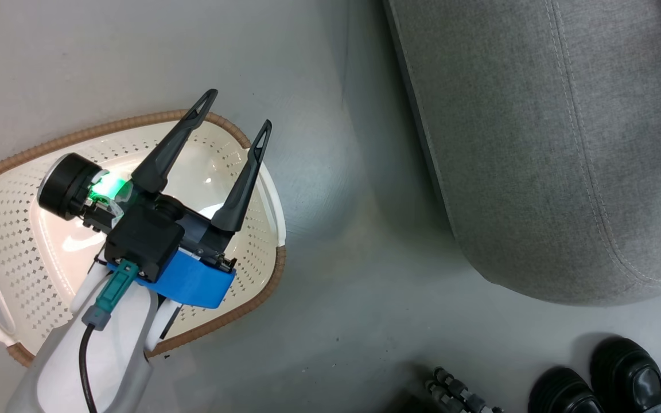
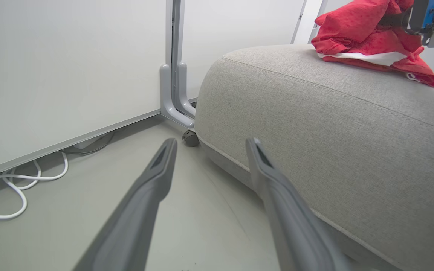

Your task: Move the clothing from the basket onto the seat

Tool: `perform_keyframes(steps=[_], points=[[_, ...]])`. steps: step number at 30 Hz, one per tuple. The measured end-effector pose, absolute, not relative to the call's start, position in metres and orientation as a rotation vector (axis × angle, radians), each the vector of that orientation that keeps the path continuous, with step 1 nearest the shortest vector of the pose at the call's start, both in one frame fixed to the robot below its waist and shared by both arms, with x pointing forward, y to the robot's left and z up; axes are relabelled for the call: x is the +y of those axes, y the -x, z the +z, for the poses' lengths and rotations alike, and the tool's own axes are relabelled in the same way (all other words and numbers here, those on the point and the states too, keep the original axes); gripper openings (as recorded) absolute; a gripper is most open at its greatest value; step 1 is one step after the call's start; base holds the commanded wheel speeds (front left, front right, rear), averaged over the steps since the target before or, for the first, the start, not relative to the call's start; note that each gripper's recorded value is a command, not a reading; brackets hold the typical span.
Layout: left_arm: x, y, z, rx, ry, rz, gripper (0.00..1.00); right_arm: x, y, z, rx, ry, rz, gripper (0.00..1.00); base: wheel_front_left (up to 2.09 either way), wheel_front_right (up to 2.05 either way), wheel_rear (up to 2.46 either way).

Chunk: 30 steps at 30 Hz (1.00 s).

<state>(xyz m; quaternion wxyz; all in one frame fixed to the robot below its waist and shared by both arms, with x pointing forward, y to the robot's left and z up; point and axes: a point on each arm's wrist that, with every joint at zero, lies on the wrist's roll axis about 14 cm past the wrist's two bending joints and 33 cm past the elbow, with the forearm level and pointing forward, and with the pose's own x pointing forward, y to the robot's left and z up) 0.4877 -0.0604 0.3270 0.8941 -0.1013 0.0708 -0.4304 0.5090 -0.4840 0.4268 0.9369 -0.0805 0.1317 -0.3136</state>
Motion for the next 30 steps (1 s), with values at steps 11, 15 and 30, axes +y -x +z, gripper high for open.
perform_keyframes(steps=[11,15,30], points=[[-0.064,-0.488,0.334,0.136,0.209,-0.897,1.0,-0.479,-0.511,0.423,0.289,0.158,-0.628,1.0,0.0,0.0,0.0],[-0.062,-0.489,0.337,0.132,0.207,-0.892,1.0,-0.478,-0.51,0.421,0.292,0.152,-0.628,1.0,0.0,0.0,0.0],[-0.059,-0.487,0.369,0.106,0.223,-0.844,1.0,-0.46,-0.501,0.428,0.284,0.151,-0.578,1.0,0.0,0.0,0.0]])
